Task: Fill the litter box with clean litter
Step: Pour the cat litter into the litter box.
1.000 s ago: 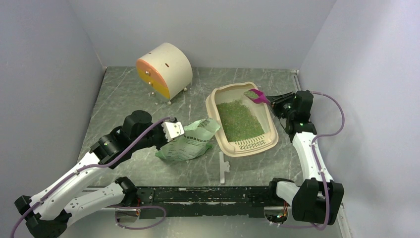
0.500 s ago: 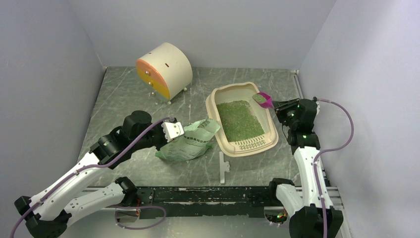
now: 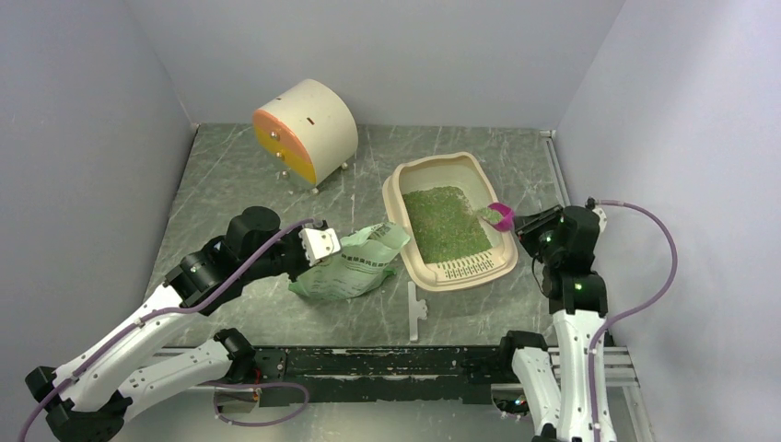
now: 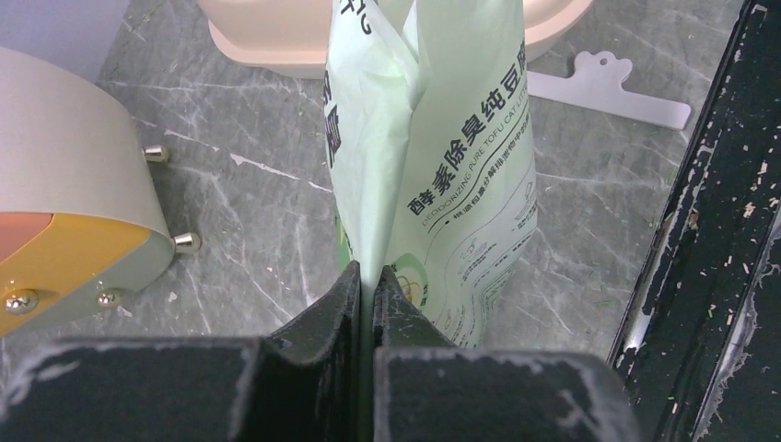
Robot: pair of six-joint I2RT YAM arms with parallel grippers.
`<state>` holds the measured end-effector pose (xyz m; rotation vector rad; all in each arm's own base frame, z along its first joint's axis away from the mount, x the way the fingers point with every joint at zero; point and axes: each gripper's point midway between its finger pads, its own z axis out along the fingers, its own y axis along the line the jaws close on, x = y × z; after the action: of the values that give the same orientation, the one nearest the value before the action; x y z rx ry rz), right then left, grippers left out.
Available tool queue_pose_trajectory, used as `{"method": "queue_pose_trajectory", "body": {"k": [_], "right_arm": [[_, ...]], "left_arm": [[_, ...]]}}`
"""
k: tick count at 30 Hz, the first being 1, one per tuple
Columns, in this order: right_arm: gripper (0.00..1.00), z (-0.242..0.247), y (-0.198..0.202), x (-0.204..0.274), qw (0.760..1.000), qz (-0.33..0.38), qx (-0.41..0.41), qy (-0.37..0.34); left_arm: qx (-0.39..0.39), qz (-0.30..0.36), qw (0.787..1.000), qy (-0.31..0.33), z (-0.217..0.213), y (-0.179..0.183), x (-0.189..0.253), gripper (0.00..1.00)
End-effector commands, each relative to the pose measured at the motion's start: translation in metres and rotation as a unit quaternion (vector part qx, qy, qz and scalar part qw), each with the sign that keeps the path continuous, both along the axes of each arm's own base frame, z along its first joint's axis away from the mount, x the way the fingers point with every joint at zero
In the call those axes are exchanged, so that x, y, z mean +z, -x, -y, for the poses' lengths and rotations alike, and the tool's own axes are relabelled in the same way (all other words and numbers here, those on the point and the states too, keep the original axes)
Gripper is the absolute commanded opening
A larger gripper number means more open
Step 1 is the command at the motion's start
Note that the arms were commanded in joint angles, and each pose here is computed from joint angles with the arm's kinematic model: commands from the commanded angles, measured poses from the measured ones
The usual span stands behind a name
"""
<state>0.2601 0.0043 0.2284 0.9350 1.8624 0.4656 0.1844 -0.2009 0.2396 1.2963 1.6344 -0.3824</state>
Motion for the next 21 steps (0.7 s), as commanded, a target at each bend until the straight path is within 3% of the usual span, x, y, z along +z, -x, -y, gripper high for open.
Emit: {"method": "queue_pose_trajectory", "body": {"k": [1, 7, 12, 17, 21], "right_arm": [[0.00, 0.005, 0.026, 0.010, 0.998, -0.019, 0.009, 0.051], [0.00, -0.024, 0.025, 0.034, 0.990, -0.017, 0.124, 0.061], [0.00, -0.055, 0.020, 0.040, 0.965, -0.040, 0.255, 0.049], [0.00, -0.064, 0.007, 0.040, 0.955, -0.045, 0.289, 0.041], [0.00, -0.065, 0.004, 0.036, 0.943, -0.085, 0.313, 0.076]], "left_arm": [[-0.008, 0.077, 0.993, 0.088, 0.012, -0.006, 0.061, 0.05], [-0.014, 0.074, 0.993, 0.089, 0.013, -0.004, 0.062, 0.05], [-0.018, 0.068, 0.994, 0.084, 0.014, -0.003, 0.060, 0.05], [-0.021, 0.067, 0.994, 0.082, 0.015, -0.003, 0.060, 0.05], [-0.026, 0.066, 0.995, 0.077, 0.016, -0.003, 0.061, 0.05]]}}
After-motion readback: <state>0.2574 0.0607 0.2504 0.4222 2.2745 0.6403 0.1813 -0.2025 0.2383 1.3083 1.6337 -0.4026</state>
